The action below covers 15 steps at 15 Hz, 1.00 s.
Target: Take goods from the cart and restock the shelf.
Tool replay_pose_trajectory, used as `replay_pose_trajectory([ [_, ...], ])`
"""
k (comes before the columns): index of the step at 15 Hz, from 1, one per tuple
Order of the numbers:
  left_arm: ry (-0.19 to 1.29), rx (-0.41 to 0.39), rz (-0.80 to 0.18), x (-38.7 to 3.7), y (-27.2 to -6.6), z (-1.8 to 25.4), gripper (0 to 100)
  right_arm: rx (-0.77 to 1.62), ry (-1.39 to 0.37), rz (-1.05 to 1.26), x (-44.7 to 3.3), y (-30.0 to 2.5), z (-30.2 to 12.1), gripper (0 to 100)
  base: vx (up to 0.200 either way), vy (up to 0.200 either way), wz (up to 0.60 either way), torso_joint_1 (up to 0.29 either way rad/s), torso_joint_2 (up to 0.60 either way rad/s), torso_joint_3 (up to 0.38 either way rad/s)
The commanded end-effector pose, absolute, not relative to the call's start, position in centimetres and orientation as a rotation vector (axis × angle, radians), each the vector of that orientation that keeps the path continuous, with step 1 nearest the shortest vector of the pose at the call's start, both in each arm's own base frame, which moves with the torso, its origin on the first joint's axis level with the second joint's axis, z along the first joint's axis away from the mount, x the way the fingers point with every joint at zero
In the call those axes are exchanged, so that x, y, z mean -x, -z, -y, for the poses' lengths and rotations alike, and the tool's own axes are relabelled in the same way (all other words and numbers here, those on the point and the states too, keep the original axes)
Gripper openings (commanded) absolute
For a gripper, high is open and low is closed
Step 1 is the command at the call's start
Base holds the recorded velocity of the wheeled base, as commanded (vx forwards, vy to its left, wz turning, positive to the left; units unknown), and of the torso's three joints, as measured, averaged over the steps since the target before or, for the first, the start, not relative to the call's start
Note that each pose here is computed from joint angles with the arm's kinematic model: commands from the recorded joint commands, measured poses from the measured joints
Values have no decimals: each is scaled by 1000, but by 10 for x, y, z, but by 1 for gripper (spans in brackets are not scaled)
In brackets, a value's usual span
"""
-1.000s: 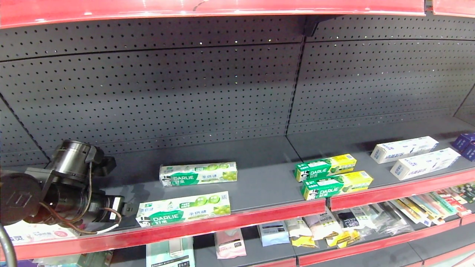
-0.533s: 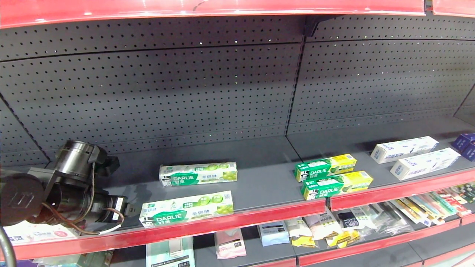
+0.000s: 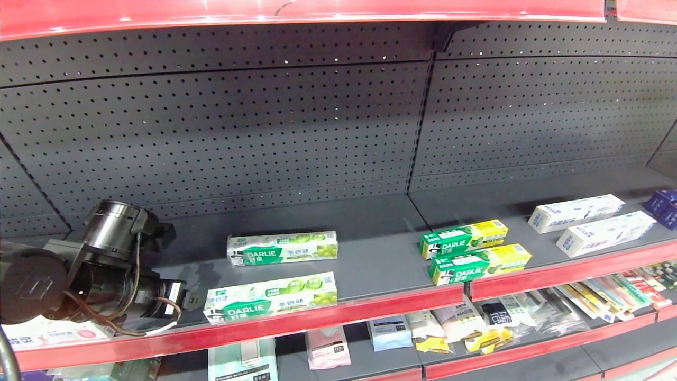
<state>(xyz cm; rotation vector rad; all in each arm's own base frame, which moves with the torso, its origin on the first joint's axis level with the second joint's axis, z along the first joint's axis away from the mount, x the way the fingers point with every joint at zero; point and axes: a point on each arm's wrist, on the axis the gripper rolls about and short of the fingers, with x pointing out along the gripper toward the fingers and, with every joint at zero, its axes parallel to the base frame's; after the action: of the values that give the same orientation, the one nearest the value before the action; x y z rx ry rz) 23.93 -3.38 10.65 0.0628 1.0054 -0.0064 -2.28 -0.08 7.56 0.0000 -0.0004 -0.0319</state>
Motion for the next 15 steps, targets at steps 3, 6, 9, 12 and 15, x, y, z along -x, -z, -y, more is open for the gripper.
replay_pose_trajectory([
  [3, 5, -63, -1006, -239, -106, 34, 100, 0, 31, -2, 23, -76, 1, 100, 0, 0, 0, 0, 0, 0],
  [6, -2, -64, -992, -239, -110, 33, 100, 0, 31, -2, 23, -76, 1, 100, 0, 0, 0, 0, 0, 0],
  [9, -8, -53, -922, -230, -126, 30, 100, 0, 32, -2, 23, -76, 1, 100, 0, 0, 0, 0, 0, 0],
  [12, -4, -36, -799, -203, -154, 26, 100, 0, 32, -2, 23, -76, 1, 100, 0, 0, 0, 0, 0, 0],
  [15, -21, 4, -562, -131, -183, 12, 100, 0, 31, -2, 23, -76, 1, 100, 0, 0, 0, 0, 0, 0],
])
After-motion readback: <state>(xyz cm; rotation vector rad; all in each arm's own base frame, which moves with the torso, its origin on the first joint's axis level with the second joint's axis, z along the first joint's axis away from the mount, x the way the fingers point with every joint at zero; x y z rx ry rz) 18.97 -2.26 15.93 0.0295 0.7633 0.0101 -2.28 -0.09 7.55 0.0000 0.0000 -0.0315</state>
